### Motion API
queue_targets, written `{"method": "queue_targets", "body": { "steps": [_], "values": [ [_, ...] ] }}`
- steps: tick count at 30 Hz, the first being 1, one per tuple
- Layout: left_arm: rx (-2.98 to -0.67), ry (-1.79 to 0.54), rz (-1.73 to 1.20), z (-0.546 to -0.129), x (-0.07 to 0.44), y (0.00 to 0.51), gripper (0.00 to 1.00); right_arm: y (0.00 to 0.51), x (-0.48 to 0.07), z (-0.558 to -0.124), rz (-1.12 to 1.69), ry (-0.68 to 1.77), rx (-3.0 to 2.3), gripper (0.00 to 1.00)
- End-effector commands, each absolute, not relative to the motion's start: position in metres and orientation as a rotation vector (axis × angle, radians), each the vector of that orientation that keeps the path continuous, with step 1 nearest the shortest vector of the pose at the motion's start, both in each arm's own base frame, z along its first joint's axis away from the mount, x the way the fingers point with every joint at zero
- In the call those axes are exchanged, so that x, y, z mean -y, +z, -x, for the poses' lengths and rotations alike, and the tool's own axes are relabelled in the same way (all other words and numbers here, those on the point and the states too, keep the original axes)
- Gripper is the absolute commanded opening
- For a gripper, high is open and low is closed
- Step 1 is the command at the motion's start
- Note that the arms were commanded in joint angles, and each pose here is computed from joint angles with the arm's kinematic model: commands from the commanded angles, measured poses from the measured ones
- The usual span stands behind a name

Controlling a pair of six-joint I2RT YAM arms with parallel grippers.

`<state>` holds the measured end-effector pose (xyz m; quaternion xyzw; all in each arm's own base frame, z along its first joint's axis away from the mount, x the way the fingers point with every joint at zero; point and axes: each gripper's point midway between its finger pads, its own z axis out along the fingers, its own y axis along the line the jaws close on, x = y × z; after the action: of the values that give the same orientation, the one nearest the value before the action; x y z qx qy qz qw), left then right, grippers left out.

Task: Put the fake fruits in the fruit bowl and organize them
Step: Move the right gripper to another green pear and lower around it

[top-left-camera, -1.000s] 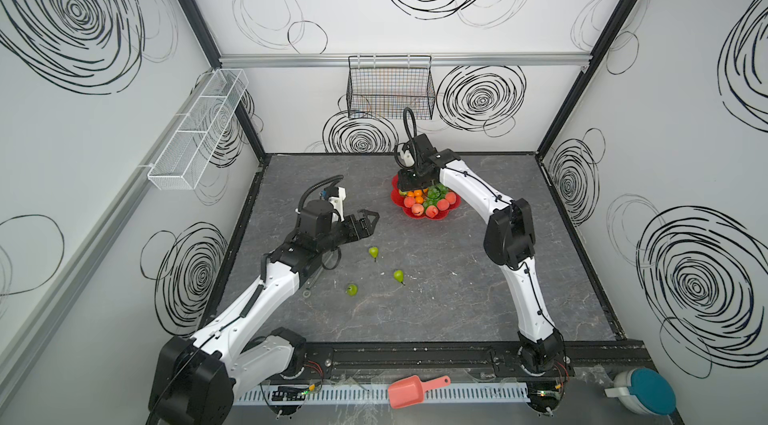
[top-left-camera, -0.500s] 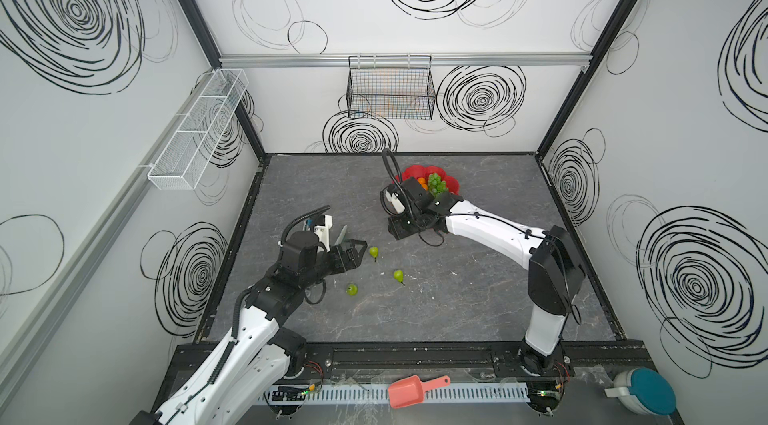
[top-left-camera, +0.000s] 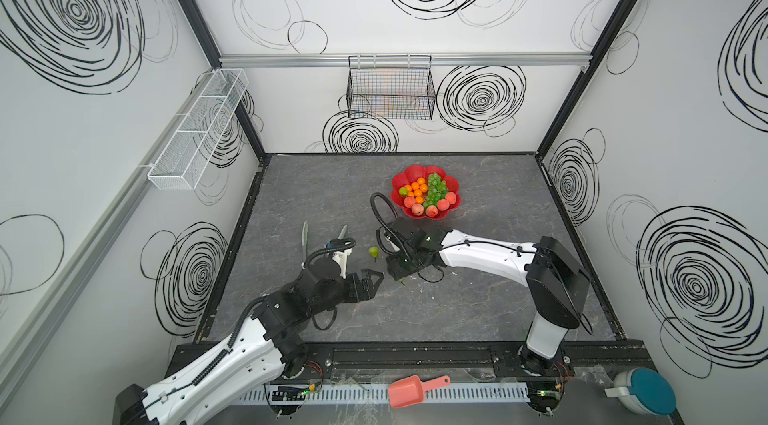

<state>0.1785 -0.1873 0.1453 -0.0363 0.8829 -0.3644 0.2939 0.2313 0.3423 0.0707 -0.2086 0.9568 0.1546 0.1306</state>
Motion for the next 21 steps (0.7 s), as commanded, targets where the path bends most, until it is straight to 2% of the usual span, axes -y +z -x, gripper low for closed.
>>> {"method": "queue_targets", "body": {
  "steps": [1,21],
  "values": [
    [-2.299,-0.965,0.148,-0.187,0.187,0.153,0.96,0.062,-0.343,-0.234,0.549,0.422,-2.802,0.53],
    [-2.297,-0.946,0.144,-0.189,0.186,0.156,0.96,0.030,-0.341,-0.237,0.558,0.323,-2.866,0.53]
  ]
}}
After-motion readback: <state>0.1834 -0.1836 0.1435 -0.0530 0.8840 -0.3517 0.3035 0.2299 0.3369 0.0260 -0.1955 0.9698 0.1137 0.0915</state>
